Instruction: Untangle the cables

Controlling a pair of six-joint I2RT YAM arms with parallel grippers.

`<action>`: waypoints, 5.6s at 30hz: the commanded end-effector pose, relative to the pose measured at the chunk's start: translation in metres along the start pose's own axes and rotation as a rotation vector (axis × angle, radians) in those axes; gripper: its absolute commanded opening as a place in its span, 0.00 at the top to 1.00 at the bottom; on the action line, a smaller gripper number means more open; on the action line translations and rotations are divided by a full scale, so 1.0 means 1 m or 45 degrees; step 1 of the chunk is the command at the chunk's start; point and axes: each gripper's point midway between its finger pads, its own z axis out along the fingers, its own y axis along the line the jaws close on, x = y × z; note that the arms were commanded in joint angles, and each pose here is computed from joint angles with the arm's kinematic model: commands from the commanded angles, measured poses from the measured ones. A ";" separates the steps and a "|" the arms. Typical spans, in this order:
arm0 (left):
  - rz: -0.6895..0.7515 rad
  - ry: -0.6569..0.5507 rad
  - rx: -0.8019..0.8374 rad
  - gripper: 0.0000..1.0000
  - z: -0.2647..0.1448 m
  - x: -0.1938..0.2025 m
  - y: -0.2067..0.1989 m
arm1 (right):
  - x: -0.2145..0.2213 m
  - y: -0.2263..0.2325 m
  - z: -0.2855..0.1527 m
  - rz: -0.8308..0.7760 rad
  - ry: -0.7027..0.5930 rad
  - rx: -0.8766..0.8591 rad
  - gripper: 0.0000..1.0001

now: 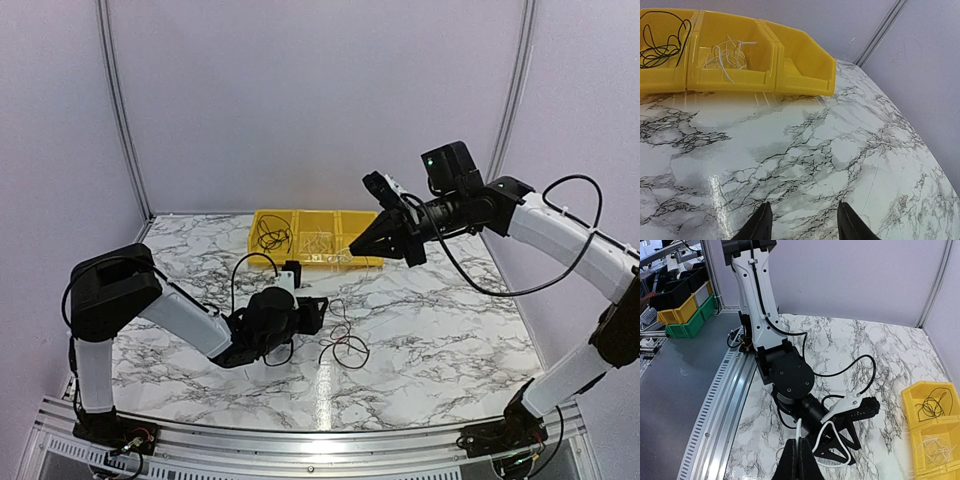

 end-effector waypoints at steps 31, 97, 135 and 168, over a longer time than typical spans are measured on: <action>0.259 -0.265 0.359 0.40 -0.068 -0.107 -0.102 | 0.056 -0.061 0.020 0.218 0.111 0.210 1.00; 0.031 -0.485 -0.157 1.00 -0.064 -0.087 0.038 | 0.025 -0.031 0.011 0.173 0.007 0.074 1.00; 0.480 -0.312 0.345 0.45 -0.057 -0.033 -0.093 | 0.033 -0.052 -0.006 0.205 -0.026 0.185 1.00; 0.414 -0.406 0.308 0.48 -0.003 -0.035 -0.128 | 0.034 -0.042 0.003 0.258 -0.070 0.074 1.00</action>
